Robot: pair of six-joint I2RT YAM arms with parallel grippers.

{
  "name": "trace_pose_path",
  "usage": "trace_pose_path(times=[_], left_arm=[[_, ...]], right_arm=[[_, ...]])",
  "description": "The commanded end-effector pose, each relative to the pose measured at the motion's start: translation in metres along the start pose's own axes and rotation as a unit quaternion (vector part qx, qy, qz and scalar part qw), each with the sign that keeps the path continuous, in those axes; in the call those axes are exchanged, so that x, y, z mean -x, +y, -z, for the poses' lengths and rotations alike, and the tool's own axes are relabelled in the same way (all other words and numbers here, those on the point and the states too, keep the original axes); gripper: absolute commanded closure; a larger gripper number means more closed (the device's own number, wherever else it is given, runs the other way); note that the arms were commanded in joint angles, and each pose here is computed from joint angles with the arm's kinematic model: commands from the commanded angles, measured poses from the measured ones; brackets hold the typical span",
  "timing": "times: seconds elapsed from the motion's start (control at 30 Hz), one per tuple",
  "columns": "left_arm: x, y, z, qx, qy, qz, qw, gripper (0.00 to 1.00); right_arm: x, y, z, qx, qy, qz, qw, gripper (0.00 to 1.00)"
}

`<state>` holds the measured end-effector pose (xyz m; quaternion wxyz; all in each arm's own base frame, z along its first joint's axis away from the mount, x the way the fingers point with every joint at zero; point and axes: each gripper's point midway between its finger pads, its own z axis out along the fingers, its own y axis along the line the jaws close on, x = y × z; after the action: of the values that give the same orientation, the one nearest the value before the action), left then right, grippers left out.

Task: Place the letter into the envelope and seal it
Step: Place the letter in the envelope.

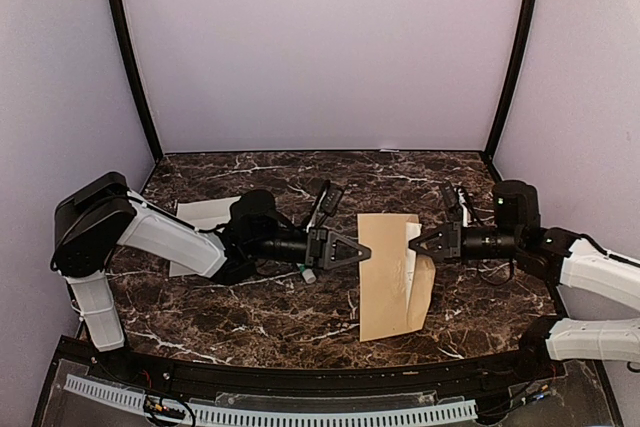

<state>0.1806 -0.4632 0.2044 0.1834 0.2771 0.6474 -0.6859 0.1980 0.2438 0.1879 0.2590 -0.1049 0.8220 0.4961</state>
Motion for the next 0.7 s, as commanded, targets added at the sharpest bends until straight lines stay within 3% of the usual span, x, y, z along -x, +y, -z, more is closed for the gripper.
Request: trace_pose_path(times=[0.0, 0.2, 0.67], left_arm=[[0.006, -0.010, -0.005, -0.018, 0.006, -0.015, 1.000, 0.97], [0.005, -0.003, -0.009, -0.001, 0.018, -0.015, 1.000, 0.95], [0.007, 0.008, -0.010, 0.033, 0.018, -0.012, 0.999, 0.79]], right_arm=[[0.009, 0.023, 0.001, 0.049, -0.007, 0.036, 0.998, 1.00], [0.010, 0.030, 0.000, 0.062, 0.002, 0.049, 0.997, 1.00], [0.008, 0.037, 0.003, 0.074, 0.012, 0.064, 0.995, 1.00]])
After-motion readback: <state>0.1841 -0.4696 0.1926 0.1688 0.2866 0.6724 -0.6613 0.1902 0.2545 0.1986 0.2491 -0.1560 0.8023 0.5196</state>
